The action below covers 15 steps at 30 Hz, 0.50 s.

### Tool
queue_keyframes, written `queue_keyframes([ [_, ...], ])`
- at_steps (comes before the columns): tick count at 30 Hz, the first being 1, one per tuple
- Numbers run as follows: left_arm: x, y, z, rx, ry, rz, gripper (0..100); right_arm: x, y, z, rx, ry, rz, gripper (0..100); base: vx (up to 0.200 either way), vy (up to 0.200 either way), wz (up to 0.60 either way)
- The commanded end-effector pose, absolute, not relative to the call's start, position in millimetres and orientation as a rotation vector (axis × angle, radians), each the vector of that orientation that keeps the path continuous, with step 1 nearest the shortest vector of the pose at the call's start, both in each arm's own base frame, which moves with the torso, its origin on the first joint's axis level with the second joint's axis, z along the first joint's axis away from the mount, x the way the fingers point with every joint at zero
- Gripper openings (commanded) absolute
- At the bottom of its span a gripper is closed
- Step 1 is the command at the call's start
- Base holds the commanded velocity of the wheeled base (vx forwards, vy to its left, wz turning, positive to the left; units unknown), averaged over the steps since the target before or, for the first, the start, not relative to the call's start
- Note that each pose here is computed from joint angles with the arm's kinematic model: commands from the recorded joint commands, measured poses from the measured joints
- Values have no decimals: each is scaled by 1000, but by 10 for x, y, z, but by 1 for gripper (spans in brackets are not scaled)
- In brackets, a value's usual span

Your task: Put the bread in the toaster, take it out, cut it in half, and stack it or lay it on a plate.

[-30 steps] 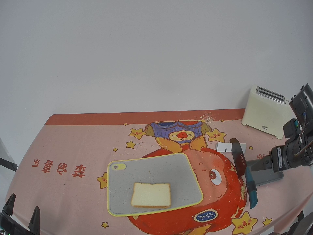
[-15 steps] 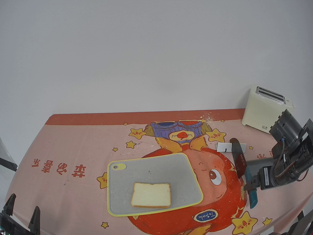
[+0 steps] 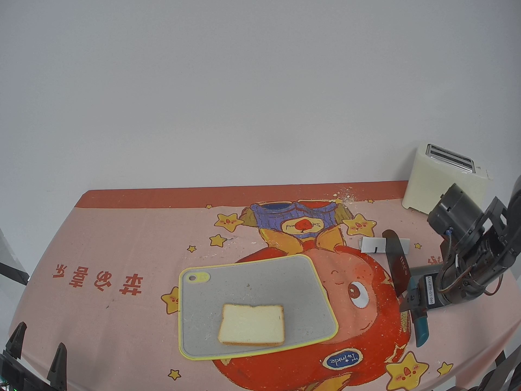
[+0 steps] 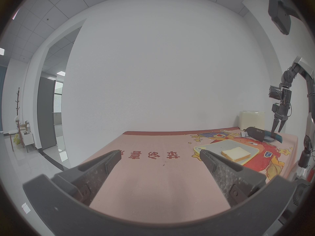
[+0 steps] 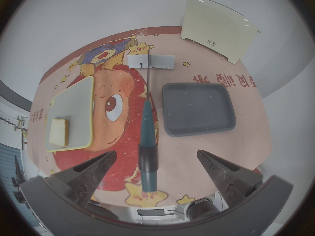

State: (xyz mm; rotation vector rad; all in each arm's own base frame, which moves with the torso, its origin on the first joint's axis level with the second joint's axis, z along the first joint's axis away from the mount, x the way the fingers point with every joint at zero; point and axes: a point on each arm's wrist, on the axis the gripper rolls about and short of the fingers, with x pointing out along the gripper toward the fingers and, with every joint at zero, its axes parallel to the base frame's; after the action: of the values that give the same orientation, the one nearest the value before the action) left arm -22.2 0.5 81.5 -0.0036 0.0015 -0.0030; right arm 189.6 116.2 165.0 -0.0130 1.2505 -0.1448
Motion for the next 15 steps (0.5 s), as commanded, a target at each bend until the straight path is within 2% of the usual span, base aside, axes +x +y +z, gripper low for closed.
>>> queue_keyframes([
  [1, -209, 5, 766, -4, 18, -3, 100, 1996, 1226, 1507, -51, 1297, -168, 100, 0, 0, 0],
  [15, -209, 5, 766, -4, 18, -3, 100, 2149, 1326, 1397, -64, 1325, -183, 100, 0, 0, 0],
])
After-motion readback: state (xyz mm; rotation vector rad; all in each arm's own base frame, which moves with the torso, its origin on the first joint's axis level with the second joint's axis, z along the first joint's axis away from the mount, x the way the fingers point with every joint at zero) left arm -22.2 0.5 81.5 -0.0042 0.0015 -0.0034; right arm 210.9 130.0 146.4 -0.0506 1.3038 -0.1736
